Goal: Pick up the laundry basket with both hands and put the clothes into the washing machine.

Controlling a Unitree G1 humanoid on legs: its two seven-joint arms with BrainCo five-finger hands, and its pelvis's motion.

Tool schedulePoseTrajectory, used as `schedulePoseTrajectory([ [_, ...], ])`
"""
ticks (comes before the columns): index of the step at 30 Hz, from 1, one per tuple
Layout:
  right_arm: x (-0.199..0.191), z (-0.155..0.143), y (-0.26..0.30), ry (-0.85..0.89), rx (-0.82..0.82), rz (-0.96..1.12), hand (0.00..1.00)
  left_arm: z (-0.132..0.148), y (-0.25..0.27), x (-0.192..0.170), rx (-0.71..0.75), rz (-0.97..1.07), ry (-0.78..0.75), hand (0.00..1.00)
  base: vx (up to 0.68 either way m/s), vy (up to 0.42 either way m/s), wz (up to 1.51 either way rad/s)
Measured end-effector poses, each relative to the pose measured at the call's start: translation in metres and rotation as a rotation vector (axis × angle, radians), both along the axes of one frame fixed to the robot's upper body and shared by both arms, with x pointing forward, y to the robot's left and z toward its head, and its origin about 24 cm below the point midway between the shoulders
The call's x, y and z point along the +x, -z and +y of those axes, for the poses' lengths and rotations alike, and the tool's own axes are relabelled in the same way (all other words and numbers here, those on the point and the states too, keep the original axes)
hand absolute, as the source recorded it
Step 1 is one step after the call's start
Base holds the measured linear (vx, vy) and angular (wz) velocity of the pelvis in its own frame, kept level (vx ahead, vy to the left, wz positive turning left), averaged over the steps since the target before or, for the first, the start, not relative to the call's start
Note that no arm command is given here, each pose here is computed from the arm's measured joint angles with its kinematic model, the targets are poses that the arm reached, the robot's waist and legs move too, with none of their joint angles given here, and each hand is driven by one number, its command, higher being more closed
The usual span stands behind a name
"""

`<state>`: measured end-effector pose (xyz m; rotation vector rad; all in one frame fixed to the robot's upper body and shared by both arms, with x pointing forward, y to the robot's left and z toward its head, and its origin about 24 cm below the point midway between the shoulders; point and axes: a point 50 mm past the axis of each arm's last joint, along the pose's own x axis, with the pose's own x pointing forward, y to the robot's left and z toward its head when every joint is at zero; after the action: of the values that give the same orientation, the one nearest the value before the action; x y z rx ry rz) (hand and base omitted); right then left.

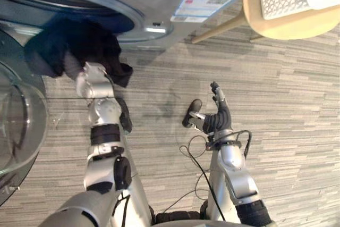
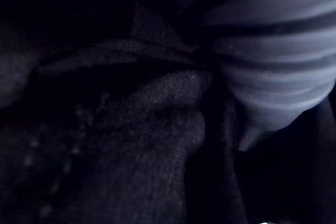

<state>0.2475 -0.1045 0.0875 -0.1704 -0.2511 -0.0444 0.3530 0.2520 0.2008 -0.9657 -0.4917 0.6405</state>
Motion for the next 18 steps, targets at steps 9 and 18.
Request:
schedulePoseTrajectory([
  [9,-0.007,0.006,0.006,-0.067,-0.012,0.027,0.0,-0.034,-0.076,-0.011,0.172,-0.248,0.077,1.0,-0.03,-0.01,-0.02],
  [18,-0.005,-0.002,0.009,-0.04,-0.028,0.058,0.0,-0.109,-0.036,-0.037,0.299,-0.296,0.317,1.0,-0.03,-0.033,0.02],
])
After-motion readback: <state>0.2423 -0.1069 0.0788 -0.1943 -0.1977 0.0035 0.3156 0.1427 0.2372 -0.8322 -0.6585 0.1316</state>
